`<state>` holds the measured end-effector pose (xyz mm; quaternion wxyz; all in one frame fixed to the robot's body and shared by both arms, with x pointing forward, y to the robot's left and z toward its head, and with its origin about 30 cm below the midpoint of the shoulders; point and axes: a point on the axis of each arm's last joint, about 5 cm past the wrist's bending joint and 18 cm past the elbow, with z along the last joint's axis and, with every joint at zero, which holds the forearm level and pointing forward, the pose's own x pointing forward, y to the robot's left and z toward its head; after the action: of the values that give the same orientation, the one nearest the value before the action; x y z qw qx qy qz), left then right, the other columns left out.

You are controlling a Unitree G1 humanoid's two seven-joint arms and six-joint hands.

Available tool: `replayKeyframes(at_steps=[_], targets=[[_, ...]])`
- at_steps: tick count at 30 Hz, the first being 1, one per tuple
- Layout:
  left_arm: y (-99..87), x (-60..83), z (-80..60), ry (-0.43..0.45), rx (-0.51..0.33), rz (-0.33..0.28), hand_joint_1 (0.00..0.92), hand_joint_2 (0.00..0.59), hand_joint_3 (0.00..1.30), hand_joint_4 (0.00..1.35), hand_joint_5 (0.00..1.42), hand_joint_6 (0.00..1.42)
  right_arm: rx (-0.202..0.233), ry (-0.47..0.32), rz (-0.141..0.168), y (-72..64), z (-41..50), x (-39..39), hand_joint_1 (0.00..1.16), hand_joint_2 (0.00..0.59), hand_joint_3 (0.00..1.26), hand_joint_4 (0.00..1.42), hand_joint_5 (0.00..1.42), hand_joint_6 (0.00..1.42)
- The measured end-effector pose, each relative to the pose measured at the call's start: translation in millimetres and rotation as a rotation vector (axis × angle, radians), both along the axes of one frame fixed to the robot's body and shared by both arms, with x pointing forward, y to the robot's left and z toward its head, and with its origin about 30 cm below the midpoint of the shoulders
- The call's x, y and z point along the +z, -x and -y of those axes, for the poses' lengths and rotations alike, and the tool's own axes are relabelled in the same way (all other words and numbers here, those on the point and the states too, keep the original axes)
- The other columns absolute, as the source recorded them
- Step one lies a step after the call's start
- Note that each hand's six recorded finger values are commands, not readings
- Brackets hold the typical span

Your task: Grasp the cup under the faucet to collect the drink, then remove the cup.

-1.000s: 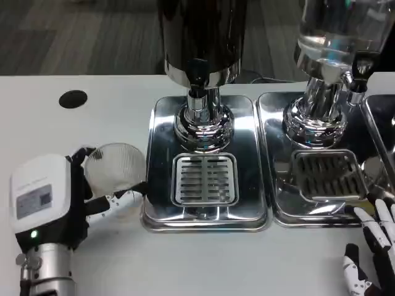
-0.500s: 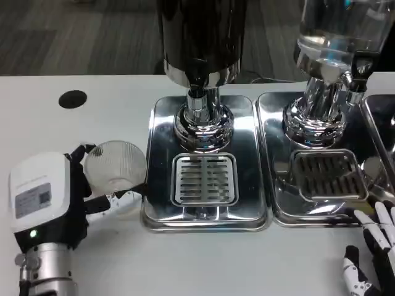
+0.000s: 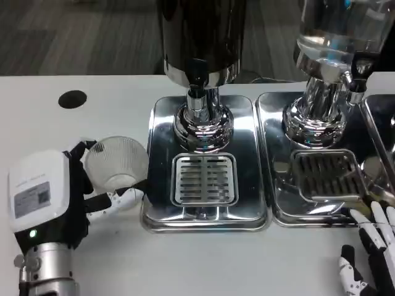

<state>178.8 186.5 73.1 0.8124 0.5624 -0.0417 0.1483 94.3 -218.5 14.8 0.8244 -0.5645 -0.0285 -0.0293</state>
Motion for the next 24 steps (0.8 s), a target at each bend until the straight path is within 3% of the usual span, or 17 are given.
replayKeyframes(at_steps=[5, 12, 18, 24], targets=[[-1.1, 0.2, 3.5, 0.011, -0.006, 0.004, 0.488, 0.014, 0.93, 1.01, 1.21, 1.42, 0.000, 0.001, 0.000, 0.0, 0.0, 0.0, 0.21, 0.542, 0.19, 0.02, 0.00, 0.08], [-16.1, 4.0, 17.9, 0.043, -0.037, 0.029, 0.487, 0.013, 0.93, 1.01, 1.21, 1.42, 0.009, 0.007, 0.010, -2.3, -0.6, 1.2, 0.21, 0.542, 0.19, 0.02, 0.00, 0.08], [-21.4, -3.5, 33.5, 0.070, -0.067, -0.009, 0.487, 0.013, 0.93, 1.01, 1.19, 1.42, 0.009, 0.011, 0.015, -4.4, -0.7, 1.8, 0.21, 0.542, 0.19, 0.02, 0.00, 0.08], [-32.4, -4.7, 42.2, 0.075, -0.079, -0.011, 0.487, 0.013, 0.93, 1.01, 1.19, 1.42, 0.010, 0.011, 0.018, -5.6, -1.1, 2.6, 0.21, 0.542, 0.19, 0.02, 0.00, 0.08]])
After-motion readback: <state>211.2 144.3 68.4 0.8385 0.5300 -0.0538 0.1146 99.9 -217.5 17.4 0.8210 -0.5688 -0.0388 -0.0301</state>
